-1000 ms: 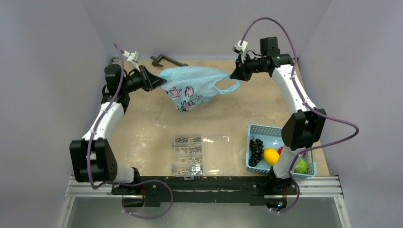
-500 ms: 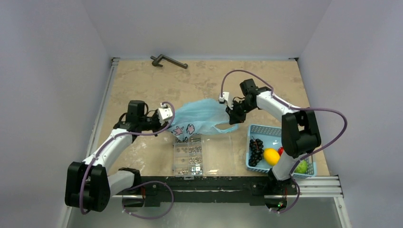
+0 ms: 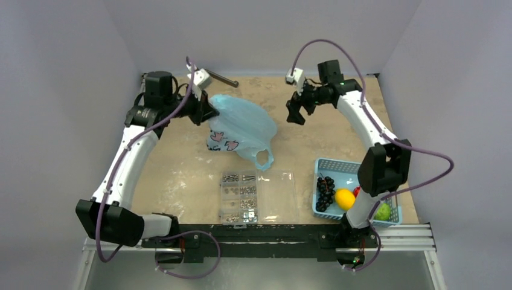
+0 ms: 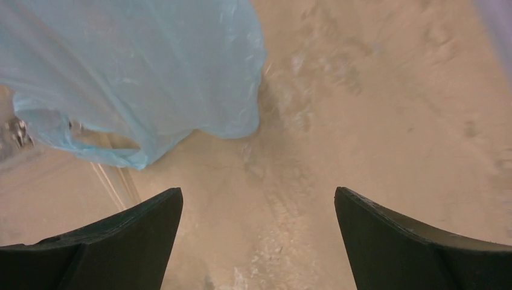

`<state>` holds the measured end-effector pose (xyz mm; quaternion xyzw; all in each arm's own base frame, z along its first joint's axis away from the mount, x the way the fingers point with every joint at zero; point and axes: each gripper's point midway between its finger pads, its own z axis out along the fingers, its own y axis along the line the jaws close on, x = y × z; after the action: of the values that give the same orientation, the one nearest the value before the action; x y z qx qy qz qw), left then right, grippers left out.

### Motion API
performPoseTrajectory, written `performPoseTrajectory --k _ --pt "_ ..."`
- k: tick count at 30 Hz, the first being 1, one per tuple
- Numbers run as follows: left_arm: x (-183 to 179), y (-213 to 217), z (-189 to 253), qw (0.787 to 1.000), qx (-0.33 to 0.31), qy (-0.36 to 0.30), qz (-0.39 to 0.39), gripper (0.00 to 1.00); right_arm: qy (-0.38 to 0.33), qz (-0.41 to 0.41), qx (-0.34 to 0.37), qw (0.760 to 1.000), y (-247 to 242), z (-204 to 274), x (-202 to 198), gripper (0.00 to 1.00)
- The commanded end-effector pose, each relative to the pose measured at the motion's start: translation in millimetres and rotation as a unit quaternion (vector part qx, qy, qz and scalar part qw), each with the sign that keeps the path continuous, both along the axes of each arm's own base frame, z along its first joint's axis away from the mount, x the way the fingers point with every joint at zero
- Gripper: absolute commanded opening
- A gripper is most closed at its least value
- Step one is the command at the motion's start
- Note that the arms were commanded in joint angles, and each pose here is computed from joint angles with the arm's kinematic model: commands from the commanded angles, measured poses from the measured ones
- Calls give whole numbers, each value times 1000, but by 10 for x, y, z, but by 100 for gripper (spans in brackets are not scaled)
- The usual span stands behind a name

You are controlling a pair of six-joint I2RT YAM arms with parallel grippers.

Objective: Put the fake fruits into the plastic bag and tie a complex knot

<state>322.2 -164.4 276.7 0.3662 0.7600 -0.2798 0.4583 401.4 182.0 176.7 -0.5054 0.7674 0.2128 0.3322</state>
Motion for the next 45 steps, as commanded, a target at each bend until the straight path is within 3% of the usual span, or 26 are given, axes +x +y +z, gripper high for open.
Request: performPoseTrajectory --k 1,3,7,17,22,23,26,27,29,34,40,45 --pt "-54 -170 274 972 -115 187 88 0 -113 -20 151 982 305 1360 -52 99" --pt "13 -198 377 962 -140 206 115 0 -153 5 185 971 612 1690 -188 99" --pt "91 -272 494 946 -167 216 173 0 -172 70 214 959 1284 1890 -550 99" --pt "-118 -495 752 928 -213 251 172 0 -191 138 182 955 2068 1350 -775 96" --pt "-207 -435 871 926 -212 251 186 3 -158 147 170 961 2039 1189 -860 17" --pt "-239 -422 889 927 -210 251 185 19 -155 143 165 963 1993 1175 -866 1" --pt "-326 -354 908 930 -193 248 191 71 -142 133 166 967 1796 1169 -889 0" --pt "-352 -294 888 928 -179 252 206 83 -135 127 171 968 1720 1186 -889 0" --pt "-350 -204 959 925 -167 251 230 98 -122 121 185 968 1559 1225 -889 0" --pt "-368 -73 1373 898 -220 278 259 100 -162 112 206 959 1302 1368 -957 0" --pt "-360 -6 1453 850 -273 354 278 100 -201 100 233 946 1241 1351 -1007 0" --pt "-305 52 1525 838 -289 370 278 100 -181 55 279 941 1281 1453 -943 0"
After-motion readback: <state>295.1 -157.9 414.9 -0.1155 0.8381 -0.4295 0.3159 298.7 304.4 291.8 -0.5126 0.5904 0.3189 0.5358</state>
